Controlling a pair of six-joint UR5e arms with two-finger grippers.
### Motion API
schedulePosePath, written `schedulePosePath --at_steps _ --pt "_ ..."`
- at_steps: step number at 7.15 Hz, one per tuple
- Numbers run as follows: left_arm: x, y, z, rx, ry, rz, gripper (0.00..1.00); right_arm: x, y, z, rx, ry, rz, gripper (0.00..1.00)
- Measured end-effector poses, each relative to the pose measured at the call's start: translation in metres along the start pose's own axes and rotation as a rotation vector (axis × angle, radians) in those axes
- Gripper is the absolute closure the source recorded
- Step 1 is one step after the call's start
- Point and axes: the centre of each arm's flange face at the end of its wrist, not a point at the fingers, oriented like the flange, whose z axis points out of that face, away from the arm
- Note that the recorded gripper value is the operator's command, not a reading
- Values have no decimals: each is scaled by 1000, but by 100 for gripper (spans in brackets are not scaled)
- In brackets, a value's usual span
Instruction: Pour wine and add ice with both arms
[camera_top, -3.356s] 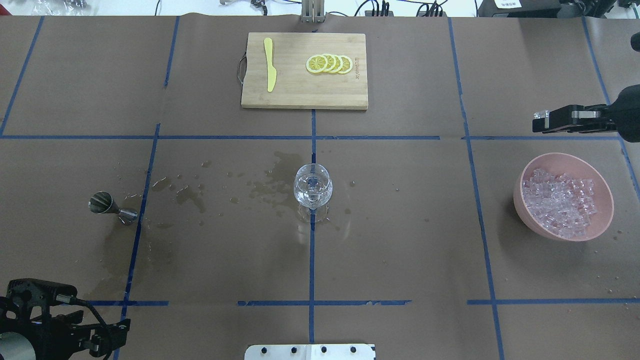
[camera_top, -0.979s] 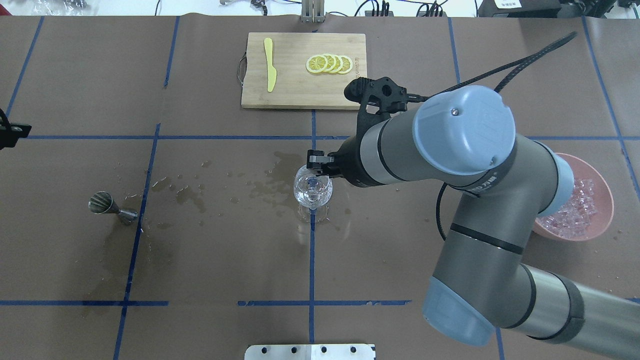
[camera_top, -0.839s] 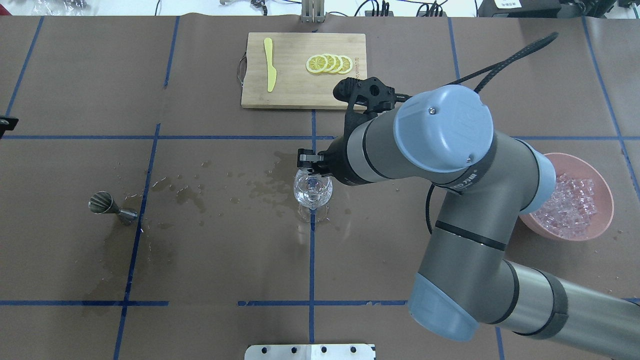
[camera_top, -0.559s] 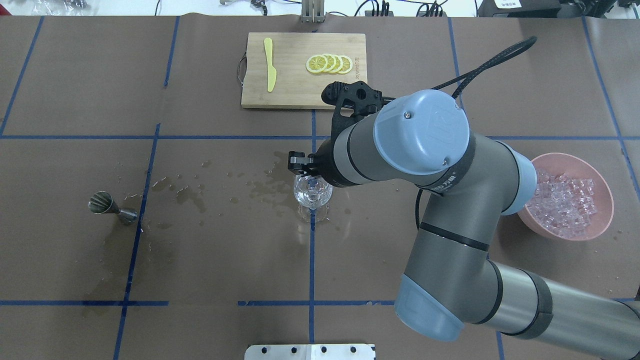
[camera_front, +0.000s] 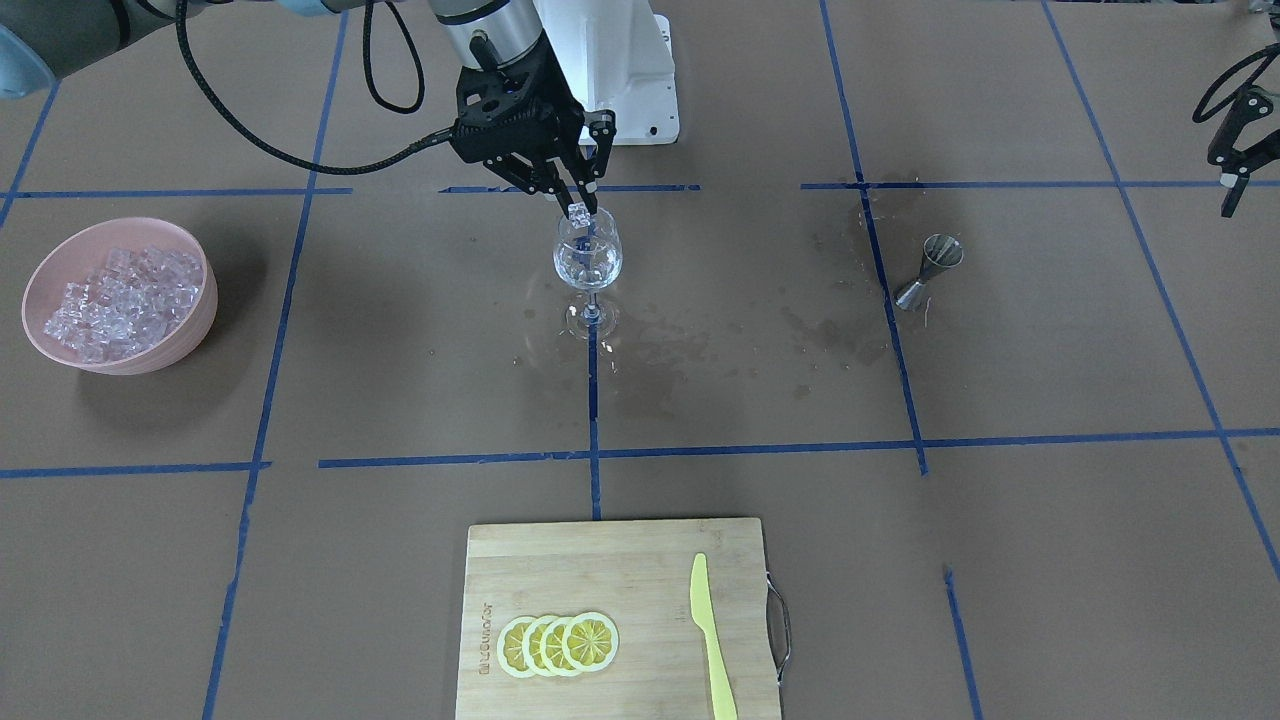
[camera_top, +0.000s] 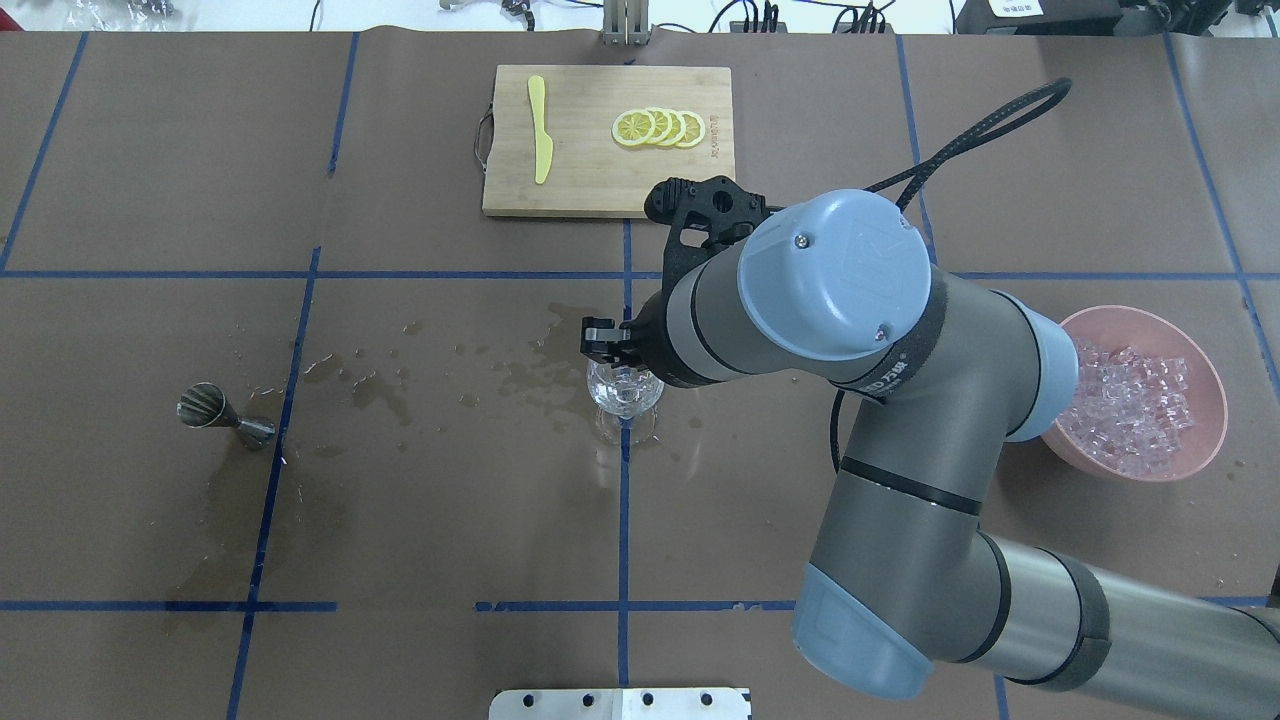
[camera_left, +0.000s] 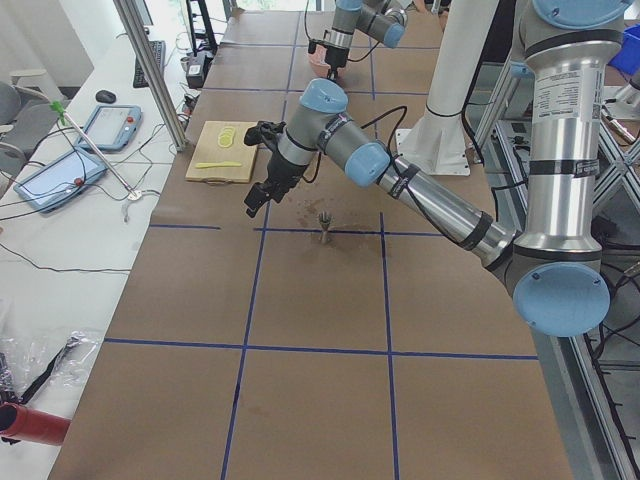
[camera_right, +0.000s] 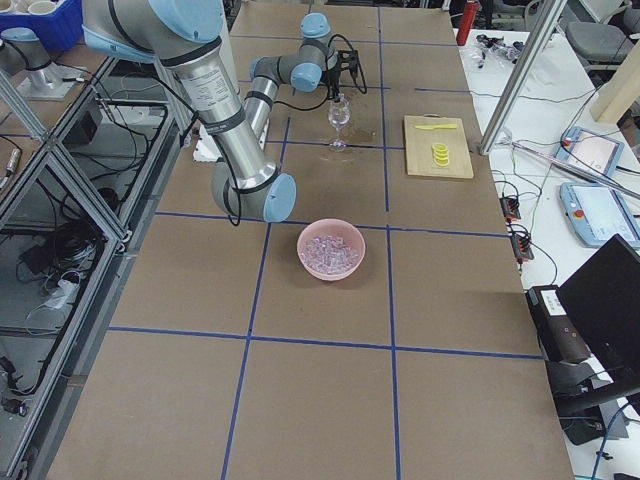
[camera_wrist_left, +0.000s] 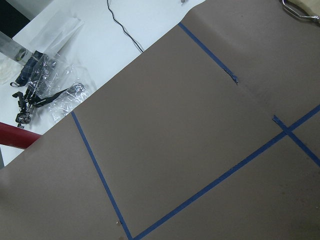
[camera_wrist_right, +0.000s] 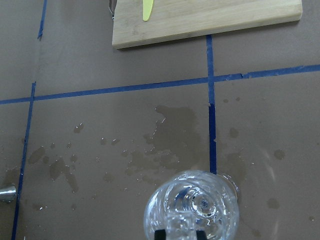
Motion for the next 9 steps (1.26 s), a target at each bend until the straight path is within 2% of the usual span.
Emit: schedulePosePath --at_steps 1,3,4,6,8,9 --pt "0 0 1 -1 0 -1 0 -1 3 1 -5 1 19 73" --pt "-1 1 2 -4 -1 -2 0 -3 6 2 -10 3 39 23" --pt "-2 1 3 -5 -1 -2 0 -3 6 3 -6 4 41 14" --pt "-2 1 3 -4 0 -2 0 -4 6 3 0 5 41 10" --pt "-2 0 3 -4 0 -5 0 -4 6 1 2 4 41 1" --pt "-2 0 5 -7 7 -9 0 -2 5 -8 1 10 44 0"
